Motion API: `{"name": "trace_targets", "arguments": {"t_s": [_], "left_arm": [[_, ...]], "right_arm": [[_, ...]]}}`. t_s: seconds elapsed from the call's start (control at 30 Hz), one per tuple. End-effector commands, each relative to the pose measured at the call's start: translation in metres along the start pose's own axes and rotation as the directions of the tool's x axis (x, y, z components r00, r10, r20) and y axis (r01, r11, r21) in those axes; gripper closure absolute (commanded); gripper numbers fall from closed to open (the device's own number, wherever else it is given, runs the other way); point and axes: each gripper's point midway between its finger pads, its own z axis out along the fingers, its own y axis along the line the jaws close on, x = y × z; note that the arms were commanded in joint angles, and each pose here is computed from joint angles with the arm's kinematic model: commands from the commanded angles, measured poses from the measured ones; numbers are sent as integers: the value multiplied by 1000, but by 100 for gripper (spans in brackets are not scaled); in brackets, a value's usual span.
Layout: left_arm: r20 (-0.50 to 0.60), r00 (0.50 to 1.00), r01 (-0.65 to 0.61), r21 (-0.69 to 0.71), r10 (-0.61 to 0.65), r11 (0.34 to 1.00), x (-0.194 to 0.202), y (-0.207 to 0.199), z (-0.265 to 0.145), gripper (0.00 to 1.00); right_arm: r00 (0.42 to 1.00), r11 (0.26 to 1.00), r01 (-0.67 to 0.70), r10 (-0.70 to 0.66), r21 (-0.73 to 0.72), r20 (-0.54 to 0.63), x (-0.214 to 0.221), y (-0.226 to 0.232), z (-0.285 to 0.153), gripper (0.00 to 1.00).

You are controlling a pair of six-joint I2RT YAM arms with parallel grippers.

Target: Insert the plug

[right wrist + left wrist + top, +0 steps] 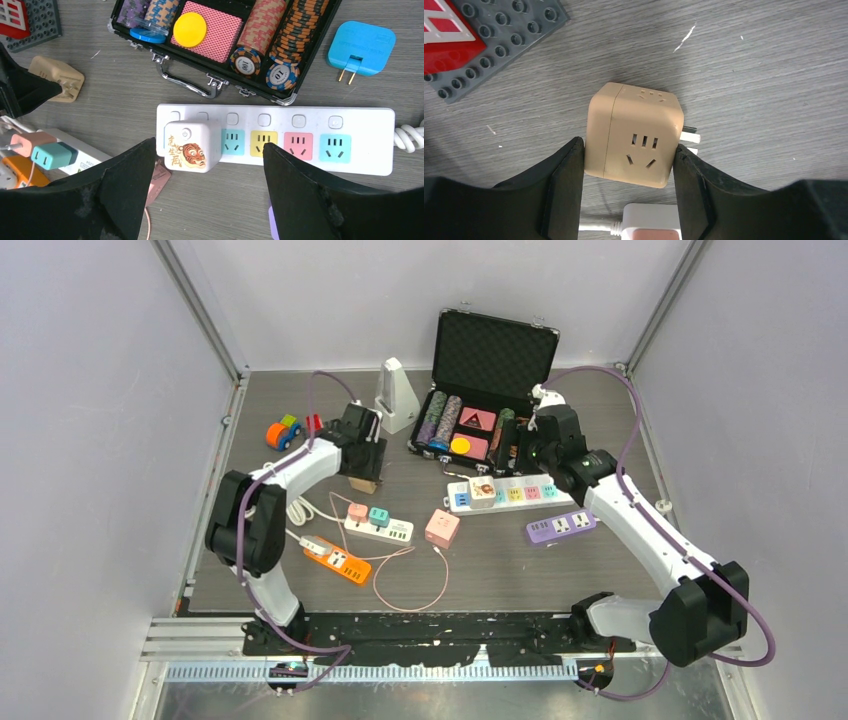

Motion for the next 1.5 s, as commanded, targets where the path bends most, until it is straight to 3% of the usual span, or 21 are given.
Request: {"name": "trace_targets", "arguments": {"t_s": [0.0, 0.2, 0.4, 0.53, 0.63, 0.73, 0.87, 0.93, 1.13, 1.2, 1.3, 1.33, 1.37, 1.4, 1.43, 1.47], "left_arm": [[108, 994, -29, 87, 20, 996, -22, -15, -30, 100], [340, 925, -236, 153, 173, 960, -40, -59, -94, 100], [602, 766, -448, 249, 225, 859, -48, -106, -165, 100], [763, 607, -614, 273, 222, 741, -42, -133, -210, 100], [865, 440, -744, 200, 243, 637, -33, -150, -240, 100], [913, 306, -808, 100, 269, 580, -30, -158, -258, 100], [935, 178, -854, -9, 307, 521, -25, -165, -273, 100], [937, 123, -866, -59, 328, 496, -21, -167, -278, 100], [940, 36, -892, -123, 338, 435, -8, -173, -286, 100], [941, 22, -895, -132, 339, 425, -5, -174, -287, 100], [943, 16, -897, -134, 331, 422, -5, -175, -291, 100], [944, 27, -891, -126, 328, 437, -7, -174, -292, 96], [946, 46, -878, -115, 322, 465, -11, -172, -294, 88], [948, 68, -862, -101, 312, 497, -15, -169, -295, 67], [951, 88, -841, -89, 296, 534, -19, -166, -298, 46], [954, 107, -816, -76, 279, 573, -24, -162, -300, 20]], "right_arm": [[999, 993, -8, 13, -117, 42, -12, 22, -15, 17], [999, 947, 16, 0, -320, 48, -13, 59, -29, 11], [997, 865, -3, 44, -502, 69, -14, 94, -56, 5], [996, 805, -16, 62, -593, 57, -12, 115, -74, 5], [997, 757, 3, 47, -653, 59, -12, 137, -92, 4], [999, 711, 29, 12, -702, 53, -7, 159, -104, 2], [998, 659, 59, -52, -750, 33, 7, 188, -113, 1], [998, 671, 52, -59, -739, 17, 11, 190, -108, 1], [995, 675, 51, -94, -736, -17, 21, 196, -101, 3], [990, 667, 54, -131, -743, -45, 25, 199, -100, 11], [985, 646, 46, -158, -762, -74, 28, 205, -101, 35], [985, 641, 43, -157, -766, -76, 27, 206, -101, 51], [985, 635, 33, -153, -772, -84, 27, 208, -103, 57], [986, 629, 31, -149, -777, -81, 26, 209, -104, 71], [986, 628, 16, -138, -778, -90, 26, 210, -106, 77], [990, 617, 19, -121, -786, -71, 20, 212, -109, 84]]}}
